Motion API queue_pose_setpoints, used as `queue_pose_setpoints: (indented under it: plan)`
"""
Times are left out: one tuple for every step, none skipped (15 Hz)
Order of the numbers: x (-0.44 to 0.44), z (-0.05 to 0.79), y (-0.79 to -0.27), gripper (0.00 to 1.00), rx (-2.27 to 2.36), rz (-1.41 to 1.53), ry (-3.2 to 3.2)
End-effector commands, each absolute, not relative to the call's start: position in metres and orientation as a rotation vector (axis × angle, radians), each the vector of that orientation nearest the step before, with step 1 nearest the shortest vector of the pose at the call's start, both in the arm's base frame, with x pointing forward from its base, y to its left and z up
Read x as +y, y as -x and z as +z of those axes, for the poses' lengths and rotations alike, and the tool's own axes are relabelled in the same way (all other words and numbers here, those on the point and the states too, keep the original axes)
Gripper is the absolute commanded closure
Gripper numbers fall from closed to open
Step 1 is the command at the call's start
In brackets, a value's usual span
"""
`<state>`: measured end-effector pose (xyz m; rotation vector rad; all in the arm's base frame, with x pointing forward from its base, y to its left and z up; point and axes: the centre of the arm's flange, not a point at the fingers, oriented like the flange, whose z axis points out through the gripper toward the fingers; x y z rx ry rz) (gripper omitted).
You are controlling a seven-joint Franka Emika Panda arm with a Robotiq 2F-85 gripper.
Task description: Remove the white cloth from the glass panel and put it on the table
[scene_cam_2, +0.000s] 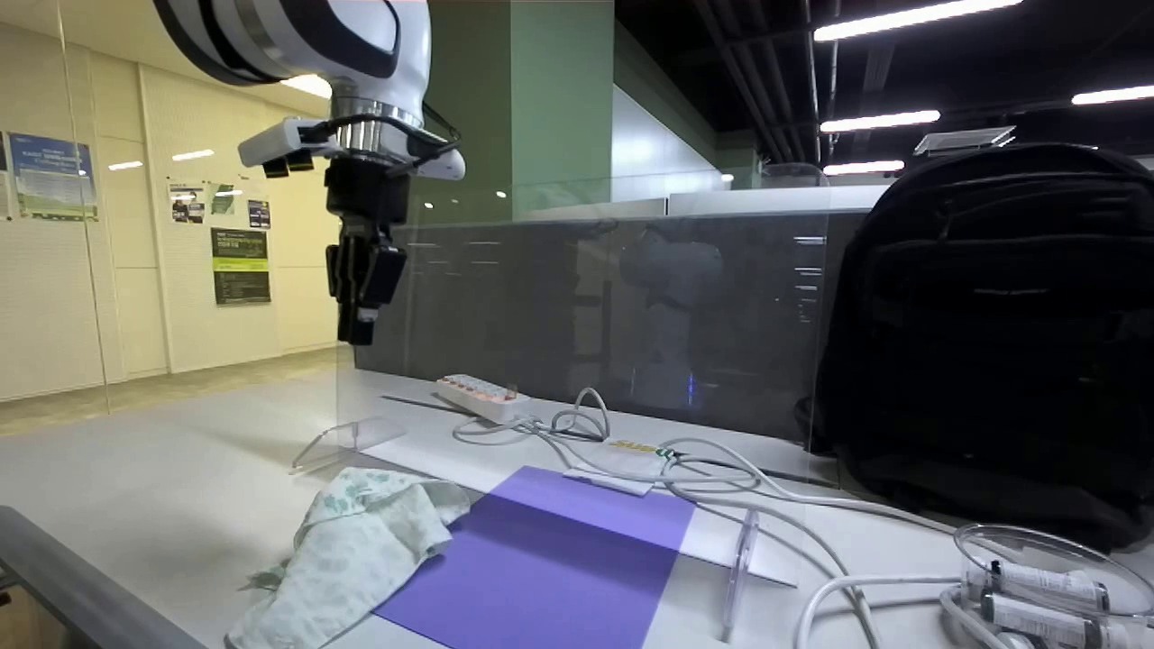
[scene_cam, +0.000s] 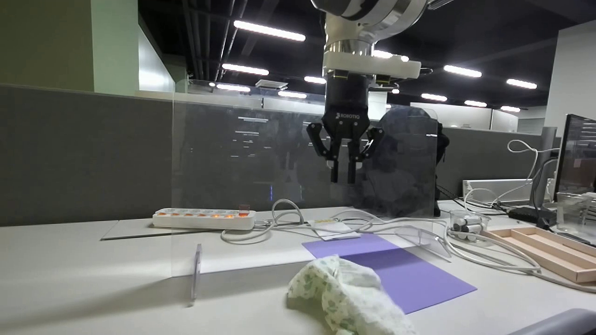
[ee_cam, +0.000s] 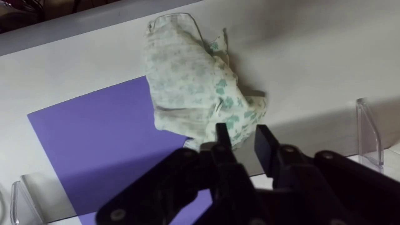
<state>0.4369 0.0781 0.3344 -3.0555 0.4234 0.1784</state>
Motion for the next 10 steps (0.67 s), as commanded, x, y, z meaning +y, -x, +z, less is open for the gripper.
queue_pose_setpoints:
  plan:
    - [0.08,0.342,-0.436,0.39,0.502,0.12,3.079]
    - [0.08,0.344,-0.436,0.31,0.518,0.11,3.091]
    - [0.079,0.344,-0.436,0.26,0.517,0.092,3.104]
    - [0.077,0.343,-0.438,0.19,0.539,0.11,3.113]
    - [0.075,0.341,-0.439,0.12,0.572,0.142,3.105]
    - [0.072,0.338,-0.439,0.05,0.59,0.176,3.109]
    - [0.068,0.336,-0.439,0.01,0.582,0.196,3.101]
    - [0.064,0.334,-0.438,0.0,0.561,0.231,3.09]
    - [0.06,0.331,-0.437,0.0,0.532,0.267,3.075]
    - [0.056,0.328,-0.435,0.0,0.499,0.316,3.048]
